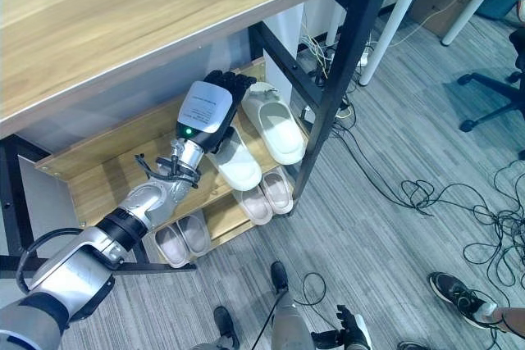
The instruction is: Arrange the slippers neatly on the shoe rack.
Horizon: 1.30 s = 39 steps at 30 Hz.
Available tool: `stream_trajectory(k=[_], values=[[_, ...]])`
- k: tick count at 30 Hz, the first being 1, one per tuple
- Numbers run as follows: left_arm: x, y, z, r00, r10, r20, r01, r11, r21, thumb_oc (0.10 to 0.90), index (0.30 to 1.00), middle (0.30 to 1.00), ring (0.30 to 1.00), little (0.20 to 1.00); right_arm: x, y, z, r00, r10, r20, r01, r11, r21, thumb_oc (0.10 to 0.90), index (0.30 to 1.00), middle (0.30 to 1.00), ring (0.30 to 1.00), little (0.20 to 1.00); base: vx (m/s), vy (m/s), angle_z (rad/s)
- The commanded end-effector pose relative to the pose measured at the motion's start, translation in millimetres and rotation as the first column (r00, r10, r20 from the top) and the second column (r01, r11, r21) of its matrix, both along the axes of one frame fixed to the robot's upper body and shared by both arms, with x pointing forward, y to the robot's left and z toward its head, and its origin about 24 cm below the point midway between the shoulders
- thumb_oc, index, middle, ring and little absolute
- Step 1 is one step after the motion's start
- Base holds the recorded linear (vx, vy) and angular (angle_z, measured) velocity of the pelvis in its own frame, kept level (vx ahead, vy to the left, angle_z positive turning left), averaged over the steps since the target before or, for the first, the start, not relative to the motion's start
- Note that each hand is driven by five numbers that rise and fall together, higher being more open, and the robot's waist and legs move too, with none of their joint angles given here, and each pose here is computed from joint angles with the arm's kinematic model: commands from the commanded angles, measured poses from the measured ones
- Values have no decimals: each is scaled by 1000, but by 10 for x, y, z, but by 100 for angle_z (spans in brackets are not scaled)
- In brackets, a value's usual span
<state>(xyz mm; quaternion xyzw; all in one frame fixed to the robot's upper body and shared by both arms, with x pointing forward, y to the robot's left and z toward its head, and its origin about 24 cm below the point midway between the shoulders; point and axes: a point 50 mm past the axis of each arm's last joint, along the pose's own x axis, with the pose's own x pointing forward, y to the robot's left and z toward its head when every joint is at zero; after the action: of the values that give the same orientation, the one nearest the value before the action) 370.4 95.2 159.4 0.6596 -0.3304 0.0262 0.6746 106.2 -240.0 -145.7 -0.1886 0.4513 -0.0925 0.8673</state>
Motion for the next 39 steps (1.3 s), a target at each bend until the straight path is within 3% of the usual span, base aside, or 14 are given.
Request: stream_trajectory(k=[1, 10, 13, 14, 18, 23, 28, 35, 39], values=[[18, 35, 547, 978, 7, 208, 6, 998, -60, 800, 900, 900, 900, 900, -78, -126, 9, 999, 21, -32, -22, 999, -37, 800, 900, 900, 900, 900, 0, 0, 0], [-87, 169, 415, 985, -7, 172, 27, 993, -115, 800, 900, 900, 900, 900, -186, -64, -55, 996, -5, -84, 4, 1000, -10, 800, 900, 900, 900, 900, 8, -1, 4], [-151, 366, 332, 987, 26, 157, -4, 990, -140, 800, 900, 900, 900, 900, -244, -56, -76, 994, -23, -105, 23, 1000, -1, 800, 900, 900, 900, 900, 10, -12, 7], [-234, 612, 154, 992, 87, 94, -64, 974, -217, 800, 900, 900, 900, 900, -307, -42, -99, 991, -35, -130, 35, 999, 3, 800, 900, 900, 900, 900, 7, -21, 4], [-255, 800, -107, 983, 182, 30, -170, 956, -240, 800, 900, 900, 900, 900, -348, -37, -112, 989, -34, -147, 35, 999, 4, 800, 900, 900, 900, 900, -2, -11, 4], [-278, 717, -433, 980, 163, -114, -186, 954, -236, 800, 900, 900, 900, 900, -370, -64, -109, 988, -41, -152, 42, 999, -2, 800, 900, 900, 900, 900, -3, -5, 3], [-309, 487, -624, 968, 53, -247, -132, 939, -318, 800, 900, 900, 900, 900, -362, -108, -93, 988, -54, -144, 53, 998, -13, 800, 900, 900, 900, 900, -2, -6, -1], [-301, 217, -652, 944, -90, -318, -86, 862, -500, 800, 900, 900, 900, 900, -323, -131, -76, 989, -80, -124, 80, 997, -12, 800, 900, 900, 900, 900, -1, -19, -7], [-254, 150, -621, 939, -113, -325, -79, 848, -524, 800, 900, 900, 900, 900, -348, -163, -67, 988, -91, -121, 89, 996, -17, 800, 900, 900, 900, 900, 0, 0, 0]])
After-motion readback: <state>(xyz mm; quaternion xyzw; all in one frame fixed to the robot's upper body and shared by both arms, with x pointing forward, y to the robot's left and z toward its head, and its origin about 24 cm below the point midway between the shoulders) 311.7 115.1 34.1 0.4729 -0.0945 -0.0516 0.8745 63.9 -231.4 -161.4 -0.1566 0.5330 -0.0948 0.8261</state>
